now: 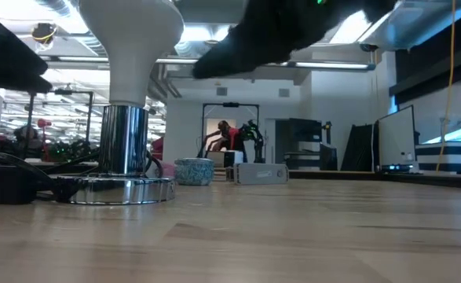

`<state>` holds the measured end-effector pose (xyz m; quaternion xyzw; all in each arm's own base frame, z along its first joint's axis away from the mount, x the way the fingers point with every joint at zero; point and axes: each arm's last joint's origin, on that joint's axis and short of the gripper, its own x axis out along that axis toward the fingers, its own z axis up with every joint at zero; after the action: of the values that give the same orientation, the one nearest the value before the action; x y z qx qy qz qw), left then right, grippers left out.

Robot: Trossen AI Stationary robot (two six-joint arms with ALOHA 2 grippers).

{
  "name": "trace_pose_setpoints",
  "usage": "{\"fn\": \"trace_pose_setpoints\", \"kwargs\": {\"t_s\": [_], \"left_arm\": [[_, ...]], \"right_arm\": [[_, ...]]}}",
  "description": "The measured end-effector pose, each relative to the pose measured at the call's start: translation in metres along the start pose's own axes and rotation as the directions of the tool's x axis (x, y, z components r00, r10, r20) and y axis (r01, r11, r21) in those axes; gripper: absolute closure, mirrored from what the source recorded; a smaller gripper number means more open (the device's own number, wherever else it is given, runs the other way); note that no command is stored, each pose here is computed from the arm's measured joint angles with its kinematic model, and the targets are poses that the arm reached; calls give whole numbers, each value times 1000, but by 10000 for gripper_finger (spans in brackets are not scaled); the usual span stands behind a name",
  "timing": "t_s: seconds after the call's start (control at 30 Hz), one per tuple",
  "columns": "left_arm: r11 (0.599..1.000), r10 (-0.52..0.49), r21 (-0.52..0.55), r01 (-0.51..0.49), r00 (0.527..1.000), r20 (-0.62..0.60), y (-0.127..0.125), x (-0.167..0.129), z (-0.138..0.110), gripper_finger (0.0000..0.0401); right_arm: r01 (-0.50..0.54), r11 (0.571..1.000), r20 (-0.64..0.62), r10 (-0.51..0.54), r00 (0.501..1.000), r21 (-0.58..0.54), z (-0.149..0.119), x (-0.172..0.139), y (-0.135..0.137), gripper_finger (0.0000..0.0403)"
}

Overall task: Screw lightbulb
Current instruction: Insert the lightbulb into the lamp

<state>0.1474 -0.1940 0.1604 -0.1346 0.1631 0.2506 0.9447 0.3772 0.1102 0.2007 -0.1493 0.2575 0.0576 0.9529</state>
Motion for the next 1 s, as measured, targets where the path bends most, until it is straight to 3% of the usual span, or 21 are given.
{"fn": "trace_pose_setpoints", "kwargs": {"t_s": [0.17,0.4,0.63,0.83,0.93,1.0], "left_arm": [[1000,1,-31,-1,1000,-11,13,-11,21,180],[999,-39,-27,36,995,-92,29,-24,52,180],[997,-79,-11,78,981,-175,34,-30,62,180],[997,-81,-35,76,975,-205,35,-30,62,180],[997,-80,-34,74,976,-205,35,-30,62,180],[997,-74,-28,70,976,-204,36,-29,62,180]], "right_arm": [[77,996,-7,-77,997,-46,22,-45,-16,75],[71,990,-4,-72,997,-123,40,-113,-35,75],[137,990,-82,-139,987,-22,33,-161,-47,75],[177,978,-109,-165,980,114,-26,-140,-23,75],[132,959,65,-152,986,250,-66,-117,-5,75],[77,944,232,-156,960,320,-85,-107,2,75]]}}
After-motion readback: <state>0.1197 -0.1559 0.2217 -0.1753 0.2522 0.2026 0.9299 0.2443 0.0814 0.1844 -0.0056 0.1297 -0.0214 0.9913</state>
